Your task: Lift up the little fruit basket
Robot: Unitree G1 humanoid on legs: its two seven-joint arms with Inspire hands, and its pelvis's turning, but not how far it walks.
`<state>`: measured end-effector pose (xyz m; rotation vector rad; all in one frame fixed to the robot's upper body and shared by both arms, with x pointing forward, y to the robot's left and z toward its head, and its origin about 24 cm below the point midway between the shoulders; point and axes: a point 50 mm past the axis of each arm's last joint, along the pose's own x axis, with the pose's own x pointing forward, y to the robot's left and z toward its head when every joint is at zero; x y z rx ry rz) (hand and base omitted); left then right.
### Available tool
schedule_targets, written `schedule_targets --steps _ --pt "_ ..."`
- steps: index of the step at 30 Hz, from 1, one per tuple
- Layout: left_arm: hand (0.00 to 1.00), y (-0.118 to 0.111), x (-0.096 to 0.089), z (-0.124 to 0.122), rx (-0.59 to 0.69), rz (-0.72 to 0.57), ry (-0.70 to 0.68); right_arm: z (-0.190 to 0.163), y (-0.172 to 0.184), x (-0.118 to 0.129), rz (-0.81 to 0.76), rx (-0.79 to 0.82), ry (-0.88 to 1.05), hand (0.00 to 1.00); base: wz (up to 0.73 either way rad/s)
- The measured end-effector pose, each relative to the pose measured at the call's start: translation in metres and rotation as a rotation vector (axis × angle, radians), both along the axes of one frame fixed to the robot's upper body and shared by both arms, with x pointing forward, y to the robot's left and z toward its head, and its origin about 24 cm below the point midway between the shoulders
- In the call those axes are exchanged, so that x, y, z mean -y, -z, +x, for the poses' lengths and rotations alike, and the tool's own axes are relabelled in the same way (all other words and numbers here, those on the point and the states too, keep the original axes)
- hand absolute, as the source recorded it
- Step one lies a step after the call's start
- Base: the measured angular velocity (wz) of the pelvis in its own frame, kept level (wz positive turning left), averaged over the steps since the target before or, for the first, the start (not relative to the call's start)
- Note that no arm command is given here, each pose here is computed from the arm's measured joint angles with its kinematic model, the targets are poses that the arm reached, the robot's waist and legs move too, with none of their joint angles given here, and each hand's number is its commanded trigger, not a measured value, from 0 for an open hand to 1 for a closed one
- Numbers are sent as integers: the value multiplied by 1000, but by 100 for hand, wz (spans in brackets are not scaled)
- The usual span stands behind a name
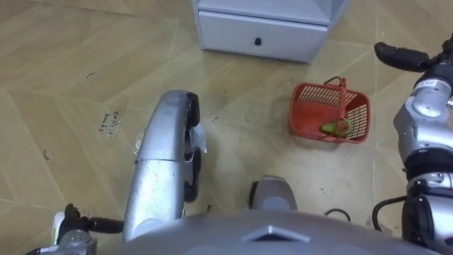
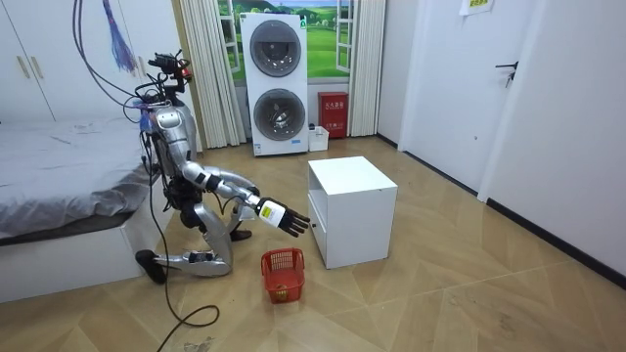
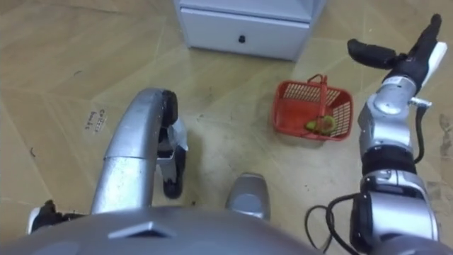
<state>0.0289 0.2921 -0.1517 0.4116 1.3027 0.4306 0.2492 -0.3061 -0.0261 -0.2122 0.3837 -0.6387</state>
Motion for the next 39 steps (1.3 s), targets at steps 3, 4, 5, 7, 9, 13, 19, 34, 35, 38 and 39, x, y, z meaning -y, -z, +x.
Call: schedule_targets --steps 3,4,5,7,9,13,19,34,35,38,39 --pt "0 1 2 6 5 -21 27 -7 14 -1 24 -74 -18 0 6" --pt "0 1 3 7 5 -28 37 -9 17 0 35 -87 -18 0 0" --pt "0 1 5 11 11 -38 45 -13 22 0 49 -109 -13 0 0" --pt "0 1 6 17 11 -39 70 -13 25 -2 52 -131 -36 0 0" --pt "0 1 7 22 8 -42 92 -9 25 -5 55 -139 -61 0 0" --pt "0 2 12 31 10 -69 140 1 22 -7 62 -143 -78 0 1" --pt "0 3 18 37 3 -86 200 11 19 -7 37 -183 -149 0 3" --pt "0 3 25 52 11 -129 241 -12 35 10 115 -284 -69 0 -3" --pt "0 4 25 51 5 -134 241 -13 36 11 119 -287 -64 0 0" --pt "0 4 25 48 -10 -133 243 -18 40 13 128 -306 -45 0 1" --pt "0 5 26 47 -14 -135 244 -21 41 14 140 -314 -27 0 4"
